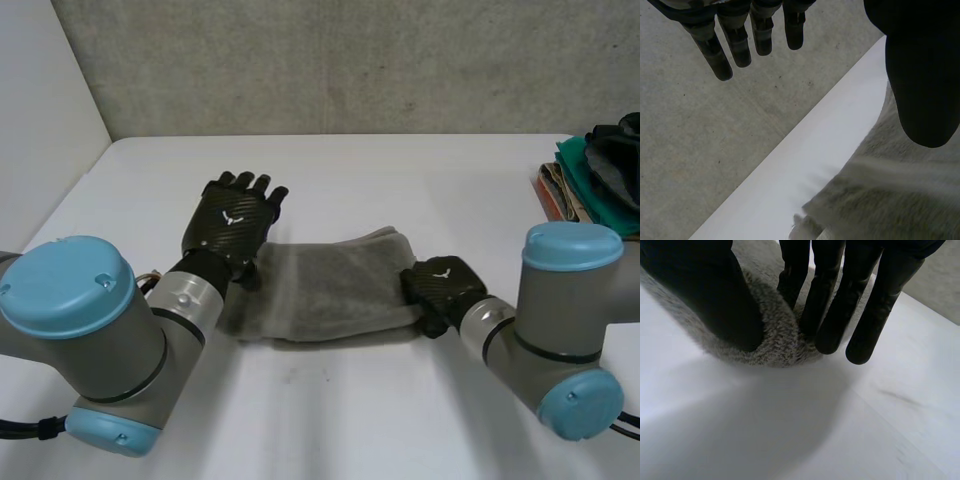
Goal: Fold the laundry.
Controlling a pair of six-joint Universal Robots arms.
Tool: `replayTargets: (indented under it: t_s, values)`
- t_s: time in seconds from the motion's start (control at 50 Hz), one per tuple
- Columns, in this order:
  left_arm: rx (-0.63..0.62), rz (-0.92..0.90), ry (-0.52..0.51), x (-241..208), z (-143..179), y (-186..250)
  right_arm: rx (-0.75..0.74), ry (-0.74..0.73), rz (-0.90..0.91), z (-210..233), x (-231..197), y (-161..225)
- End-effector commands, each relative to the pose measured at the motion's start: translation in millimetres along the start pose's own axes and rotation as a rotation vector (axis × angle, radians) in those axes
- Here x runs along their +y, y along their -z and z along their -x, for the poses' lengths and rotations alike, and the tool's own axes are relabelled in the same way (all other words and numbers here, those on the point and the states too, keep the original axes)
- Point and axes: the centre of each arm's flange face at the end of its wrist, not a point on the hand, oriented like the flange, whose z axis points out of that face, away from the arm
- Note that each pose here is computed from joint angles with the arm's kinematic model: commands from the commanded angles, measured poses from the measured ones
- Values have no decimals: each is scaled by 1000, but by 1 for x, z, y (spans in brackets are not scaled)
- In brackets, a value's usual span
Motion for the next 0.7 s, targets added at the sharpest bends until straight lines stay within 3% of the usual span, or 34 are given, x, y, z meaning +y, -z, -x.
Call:
replayTargets:
  t_s: [0.02,0.1,0.2,0.28,0.3,0.4,0.5,0.58,0.66,0.7]
  values:
    - [-13,-3,-1,-4,5,4,88,62,-22,-25,-13,13]
    - [-13,-3,0,-7,7,7,129,228,-60,-26,-34,35]
    - [-17,15,3,-5,9,9,175,473,-66,-24,-42,33]
    - [-26,19,4,-4,12,9,129,659,-268,28,-73,30]
    - [-39,20,4,-4,15,9,85,721,-364,61,-79,28]
    - [-144,43,8,-4,35,6,-75,784,-575,133,-76,27]
    - [-228,59,13,-5,48,5,-225,767,-591,157,-54,16]
    - [-237,60,15,-5,49,5,-273,653,-567,155,-51,13]
    - [-227,52,18,-7,46,5,-238,393,-550,127,-74,10]
    - [-208,30,27,-12,41,4,-162,193,-541,88,-94,11]
